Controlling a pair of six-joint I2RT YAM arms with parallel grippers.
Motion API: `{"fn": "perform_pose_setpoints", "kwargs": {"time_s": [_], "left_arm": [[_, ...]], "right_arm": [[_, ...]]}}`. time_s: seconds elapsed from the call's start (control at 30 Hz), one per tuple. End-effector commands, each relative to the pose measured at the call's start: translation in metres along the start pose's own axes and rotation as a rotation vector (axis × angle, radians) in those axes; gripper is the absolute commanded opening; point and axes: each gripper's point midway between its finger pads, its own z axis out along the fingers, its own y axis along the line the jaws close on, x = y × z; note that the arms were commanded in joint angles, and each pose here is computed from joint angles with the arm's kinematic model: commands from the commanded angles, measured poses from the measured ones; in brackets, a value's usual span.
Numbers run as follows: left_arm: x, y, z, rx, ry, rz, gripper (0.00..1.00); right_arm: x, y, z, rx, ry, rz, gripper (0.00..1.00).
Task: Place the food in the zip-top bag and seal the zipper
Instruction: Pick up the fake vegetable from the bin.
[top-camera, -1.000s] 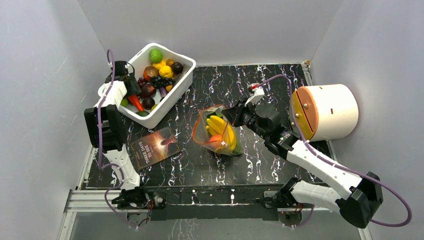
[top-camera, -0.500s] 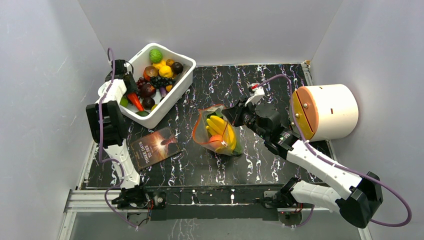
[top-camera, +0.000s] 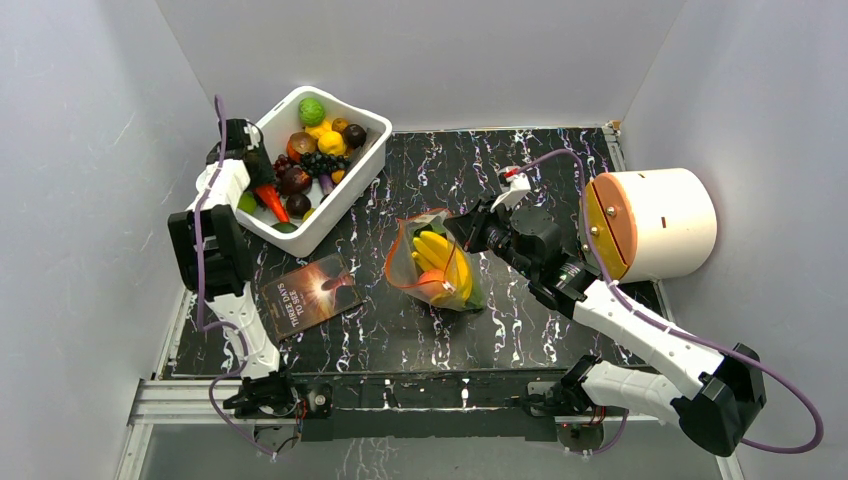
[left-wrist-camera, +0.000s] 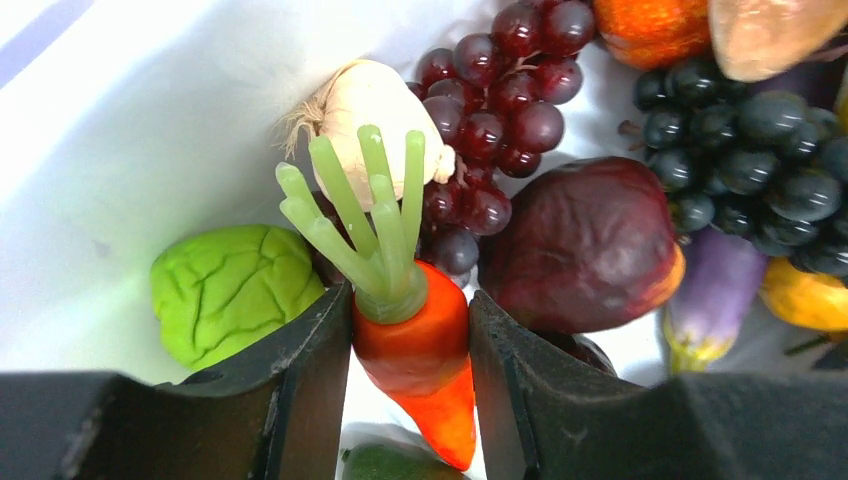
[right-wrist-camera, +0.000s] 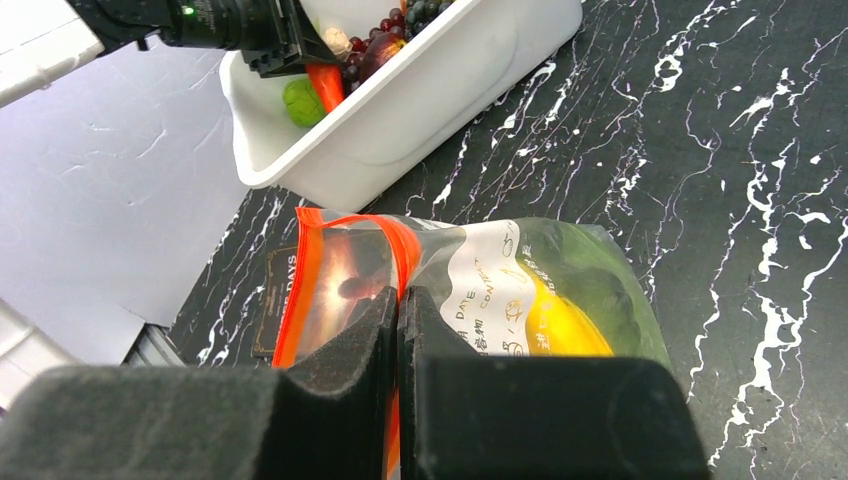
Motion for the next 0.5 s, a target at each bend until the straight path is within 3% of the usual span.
{"fn": "perform_pose_setpoints", "kwargs": {"time_s": [0.0,0.47], "left_arm": [[-0.038,-0.012,-0.060,0.072,-0.124,0.005,0.25],[-0.055,-0.058,-0.166,0.359,-0.282,-0.043,0.22]], "right_arm": [[-0.045,0.019,-0.007,-0.037,-0.139,0.035,0.00],[-0.044,0.019,-0.022,-0.030,-0.123,0.073,0.00]]}}
